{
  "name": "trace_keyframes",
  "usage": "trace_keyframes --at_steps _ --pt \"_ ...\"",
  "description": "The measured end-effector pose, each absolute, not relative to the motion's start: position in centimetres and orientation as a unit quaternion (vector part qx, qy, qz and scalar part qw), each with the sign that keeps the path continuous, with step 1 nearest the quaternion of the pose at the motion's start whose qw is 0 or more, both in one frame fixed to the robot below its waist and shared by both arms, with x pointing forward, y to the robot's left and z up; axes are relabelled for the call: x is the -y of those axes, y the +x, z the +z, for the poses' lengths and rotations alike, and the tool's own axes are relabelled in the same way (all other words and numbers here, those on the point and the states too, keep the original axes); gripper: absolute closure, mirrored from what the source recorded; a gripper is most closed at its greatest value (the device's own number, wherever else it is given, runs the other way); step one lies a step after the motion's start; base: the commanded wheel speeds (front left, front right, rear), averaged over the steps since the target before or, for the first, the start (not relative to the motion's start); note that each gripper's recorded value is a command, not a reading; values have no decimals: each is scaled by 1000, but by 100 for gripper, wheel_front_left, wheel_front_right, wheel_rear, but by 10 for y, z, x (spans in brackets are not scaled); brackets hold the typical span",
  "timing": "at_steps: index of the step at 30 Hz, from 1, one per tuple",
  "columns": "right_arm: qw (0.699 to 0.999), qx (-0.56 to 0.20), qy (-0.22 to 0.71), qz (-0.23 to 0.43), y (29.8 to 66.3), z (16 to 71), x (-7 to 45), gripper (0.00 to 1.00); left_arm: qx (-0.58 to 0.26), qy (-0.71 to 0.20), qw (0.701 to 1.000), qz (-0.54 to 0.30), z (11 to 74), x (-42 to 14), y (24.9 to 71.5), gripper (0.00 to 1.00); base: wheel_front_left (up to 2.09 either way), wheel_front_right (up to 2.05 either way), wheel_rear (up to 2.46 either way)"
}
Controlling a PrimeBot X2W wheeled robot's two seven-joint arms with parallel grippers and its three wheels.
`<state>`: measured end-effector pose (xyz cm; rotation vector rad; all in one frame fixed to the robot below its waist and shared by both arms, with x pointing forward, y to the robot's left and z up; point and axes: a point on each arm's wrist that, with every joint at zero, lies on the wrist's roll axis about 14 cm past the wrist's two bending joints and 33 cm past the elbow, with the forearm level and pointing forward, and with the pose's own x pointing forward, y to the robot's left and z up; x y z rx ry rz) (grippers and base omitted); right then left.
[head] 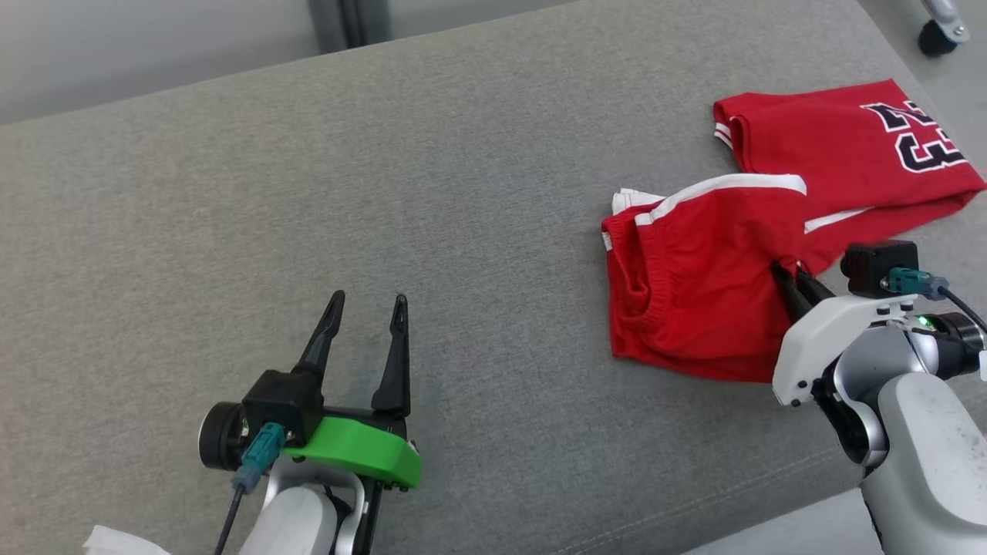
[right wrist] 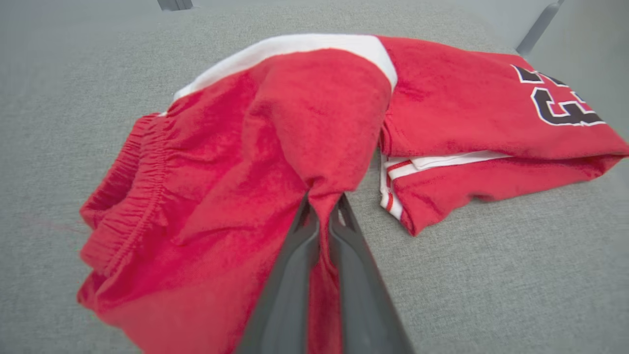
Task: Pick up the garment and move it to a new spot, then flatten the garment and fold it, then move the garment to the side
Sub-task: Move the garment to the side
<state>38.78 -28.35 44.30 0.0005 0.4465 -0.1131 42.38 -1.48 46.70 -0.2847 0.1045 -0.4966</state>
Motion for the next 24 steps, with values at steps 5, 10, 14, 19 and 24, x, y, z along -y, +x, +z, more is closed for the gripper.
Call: trace_keyframes --at_steps 5,10,14,19,24 --pt "970 -228 -3 -80 381 436 298 100 -65 -149 951 -264 457 31 426 0 0 0 0" --pt "973 -220 -25 -66 397 440 296 100 -72 -150 952 -257 450 26 429 0 0 0 0" --pt "973 -213 -73 -51 416 454 304 100 -69 -151 958 -236 450 12 431 0 0 0 0" --pt "969 -203 -135 -47 441 479 326 100 -70 -149 964 -210 447 -6 432 0 0 0 0" --pt "958 -222 -164 -80 455 483 364 100 -70 -144 969 -189 443 -21 436 0 0 0 0"
